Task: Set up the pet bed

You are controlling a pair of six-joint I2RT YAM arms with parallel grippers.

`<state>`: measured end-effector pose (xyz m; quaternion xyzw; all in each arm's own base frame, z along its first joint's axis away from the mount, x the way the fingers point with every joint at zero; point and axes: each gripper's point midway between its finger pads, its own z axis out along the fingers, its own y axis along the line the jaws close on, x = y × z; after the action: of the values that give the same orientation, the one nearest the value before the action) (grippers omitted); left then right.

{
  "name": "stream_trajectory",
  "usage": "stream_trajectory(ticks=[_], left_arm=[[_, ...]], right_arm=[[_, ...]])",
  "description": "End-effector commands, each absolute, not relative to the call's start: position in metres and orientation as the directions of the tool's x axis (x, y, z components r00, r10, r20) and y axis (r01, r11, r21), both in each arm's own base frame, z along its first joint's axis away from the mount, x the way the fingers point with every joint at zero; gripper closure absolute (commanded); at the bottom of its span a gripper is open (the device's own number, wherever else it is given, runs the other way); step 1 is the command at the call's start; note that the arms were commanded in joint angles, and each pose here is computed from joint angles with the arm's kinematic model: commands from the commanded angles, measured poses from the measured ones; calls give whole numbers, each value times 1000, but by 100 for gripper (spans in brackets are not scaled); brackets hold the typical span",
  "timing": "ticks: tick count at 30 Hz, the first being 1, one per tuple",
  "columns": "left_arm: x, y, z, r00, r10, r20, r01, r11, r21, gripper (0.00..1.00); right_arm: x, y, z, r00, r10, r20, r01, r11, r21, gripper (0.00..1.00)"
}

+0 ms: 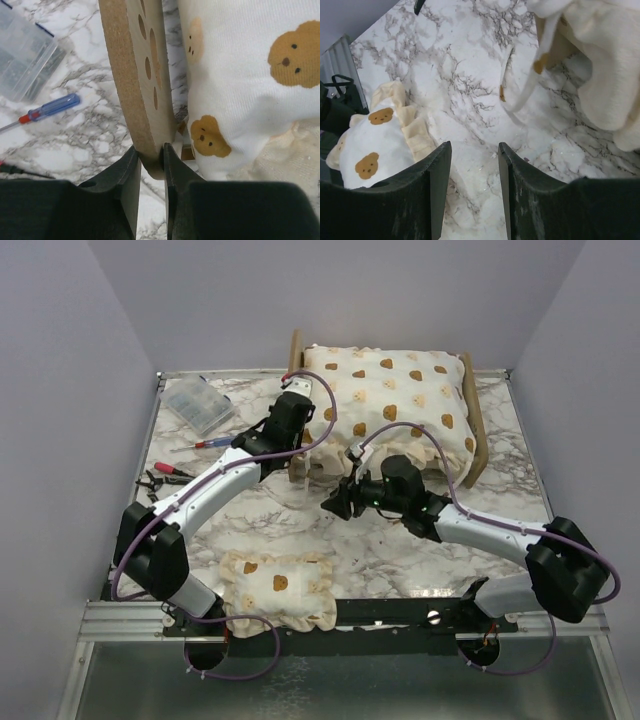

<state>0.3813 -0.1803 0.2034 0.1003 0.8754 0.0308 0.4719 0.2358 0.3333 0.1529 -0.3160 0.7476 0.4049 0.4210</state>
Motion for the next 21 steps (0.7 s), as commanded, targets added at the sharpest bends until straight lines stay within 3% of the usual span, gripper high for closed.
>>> stream_trajectory(ticks=[1, 10, 21], left_arm=[[394, -220, 203, -465, 251, -849, 307, 945, 112, 85], [391, -223, 207, -423, 235, -875, 334, 938, 91, 97], [370, -230, 238, -383, 161, -910, 392, 920, -2, 100]], right_arm=[[253, 339, 159, -295, -107, -950, -845, 493, 207, 52], [277, 346, 123, -250, -127, -960, -821, 552, 141, 50], [287, 341, 177, -166, -63, -984, -795, 600, 95, 44]])
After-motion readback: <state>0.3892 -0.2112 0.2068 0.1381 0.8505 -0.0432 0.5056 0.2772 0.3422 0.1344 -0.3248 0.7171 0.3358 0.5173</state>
